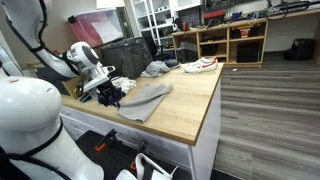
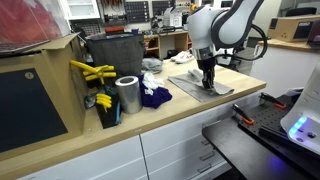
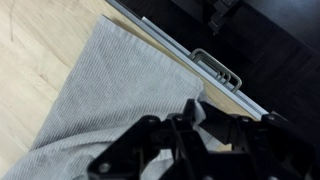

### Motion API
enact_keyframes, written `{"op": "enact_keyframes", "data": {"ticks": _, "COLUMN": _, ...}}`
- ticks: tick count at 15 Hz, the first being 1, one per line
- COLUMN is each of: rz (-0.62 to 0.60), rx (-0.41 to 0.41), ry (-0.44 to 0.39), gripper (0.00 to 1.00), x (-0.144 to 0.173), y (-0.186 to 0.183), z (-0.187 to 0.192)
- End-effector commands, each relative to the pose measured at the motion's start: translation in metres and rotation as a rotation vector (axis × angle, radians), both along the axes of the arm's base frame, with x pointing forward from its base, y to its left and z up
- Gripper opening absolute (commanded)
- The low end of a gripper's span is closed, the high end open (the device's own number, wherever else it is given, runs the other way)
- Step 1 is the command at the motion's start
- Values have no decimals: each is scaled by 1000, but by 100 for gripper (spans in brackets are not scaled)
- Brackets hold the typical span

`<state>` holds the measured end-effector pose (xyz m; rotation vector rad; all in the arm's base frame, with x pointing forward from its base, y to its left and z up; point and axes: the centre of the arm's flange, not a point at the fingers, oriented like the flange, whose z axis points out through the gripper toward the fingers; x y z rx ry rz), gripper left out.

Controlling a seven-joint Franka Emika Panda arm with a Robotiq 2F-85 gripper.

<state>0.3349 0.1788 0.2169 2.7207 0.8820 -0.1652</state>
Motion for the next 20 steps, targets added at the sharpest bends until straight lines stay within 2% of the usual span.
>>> {"op": "enact_keyframes", "data": {"ticks": 1, "rz": 20, "rx": 12, "ry": -11, "gripper": 3, "x": 6, "y": 14, "z": -10}}
{"op": "enact_keyframes", "data": {"ticks": 3, "rz": 27, "rx": 12, "ry": -10, "gripper": 3, "x": 8, "y": 18, "z": -14}}
{"op": "enact_keyframes", "data": {"ticks": 4, "rz": 32, "rx": 10, "ry": -10, "gripper": 12, "x": 8, "y": 19, "z": -16}}
{"op": "enact_keyframes", "data": {"ticks": 5, "rz": 34, "rx": 9, "ry": -7, "gripper": 37, "x": 8, "y": 19, "z": -17}}
{"op": "enact_keyframes", "data": {"ticks": 7, "rz": 41, "rx": 8, "ry": -6, "gripper": 41, "x": 6, "y": 14, "z": -19}}
{"op": "enact_keyframes", "data": {"ticks": 11, "rz": 10, "rx": 32, "ry": 8, "gripper": 71, "x": 9, "y": -7, "z": -8}}
{"op": "enact_keyframes", "data": {"ticks": 15, "rz": -92, "rx": 124, "ry": 17, "gripper": 99, "x": 32, "y": -38, "z": 20}}
{"op": "enact_keyframes", "data": {"ticks": 20, "rz": -290, "rx": 316, "ry": 83, "gripper": 100, "x": 72, "y": -82, "z": 55}}
